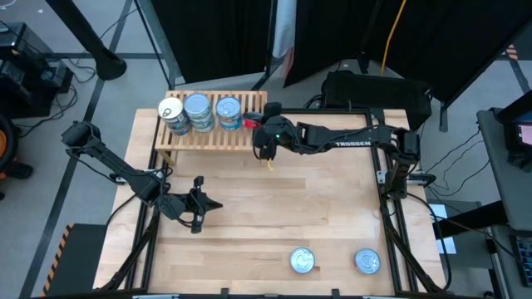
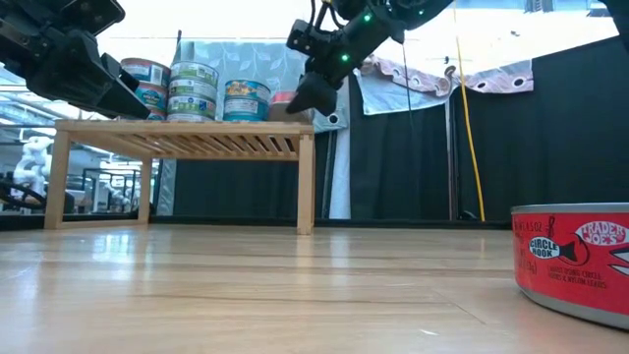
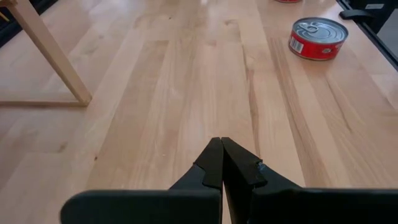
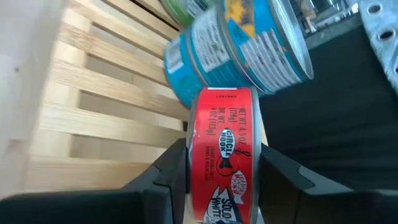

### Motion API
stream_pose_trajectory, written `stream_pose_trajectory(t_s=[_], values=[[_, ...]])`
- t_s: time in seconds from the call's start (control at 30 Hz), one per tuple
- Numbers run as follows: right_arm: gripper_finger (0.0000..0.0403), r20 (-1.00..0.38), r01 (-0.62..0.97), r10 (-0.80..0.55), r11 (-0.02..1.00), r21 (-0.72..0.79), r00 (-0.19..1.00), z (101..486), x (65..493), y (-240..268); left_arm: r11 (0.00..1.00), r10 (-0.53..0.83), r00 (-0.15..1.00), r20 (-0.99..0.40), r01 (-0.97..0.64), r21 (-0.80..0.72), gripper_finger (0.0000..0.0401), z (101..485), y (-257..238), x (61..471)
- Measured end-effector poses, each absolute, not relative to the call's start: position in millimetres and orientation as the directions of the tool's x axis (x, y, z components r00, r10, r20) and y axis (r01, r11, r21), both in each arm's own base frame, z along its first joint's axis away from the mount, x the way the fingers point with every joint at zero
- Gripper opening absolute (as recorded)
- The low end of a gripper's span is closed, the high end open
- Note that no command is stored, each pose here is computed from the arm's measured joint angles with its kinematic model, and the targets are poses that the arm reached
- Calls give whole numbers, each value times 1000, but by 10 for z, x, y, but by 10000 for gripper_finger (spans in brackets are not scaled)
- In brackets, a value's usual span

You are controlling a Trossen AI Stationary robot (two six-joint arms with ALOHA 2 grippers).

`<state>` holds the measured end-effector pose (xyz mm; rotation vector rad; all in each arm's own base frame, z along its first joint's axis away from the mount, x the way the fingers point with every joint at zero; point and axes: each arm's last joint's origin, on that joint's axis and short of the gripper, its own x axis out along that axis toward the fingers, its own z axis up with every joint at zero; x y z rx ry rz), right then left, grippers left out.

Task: Stack canned seafood by type on shelf
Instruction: Put the top left red can on the shelf

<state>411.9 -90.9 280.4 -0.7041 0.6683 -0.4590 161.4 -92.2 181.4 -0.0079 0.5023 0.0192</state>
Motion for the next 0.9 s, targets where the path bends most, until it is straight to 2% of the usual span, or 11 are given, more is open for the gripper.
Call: stream_pose_trajectory(t_s=[0.4, 0.57, 0.9], values=[[217, -403, 195, -596, 695, -692, 694, 2801, 4105, -964, 1000, 13, 876, -482, -17, -4, 3, 1814, -923, 1614], [230, -418, 210, -522, 776, -595, 744, 2801, 4109, -996, 1000, 8, 875, -484, -13, -7, 4, 1814, -924, 1613], [228, -405, 215, -494, 797, -564, 769, 2837, 4097, -1051, 1000, -10, 872, -489, 2, -16, 9, 1812, -929, 1613]])
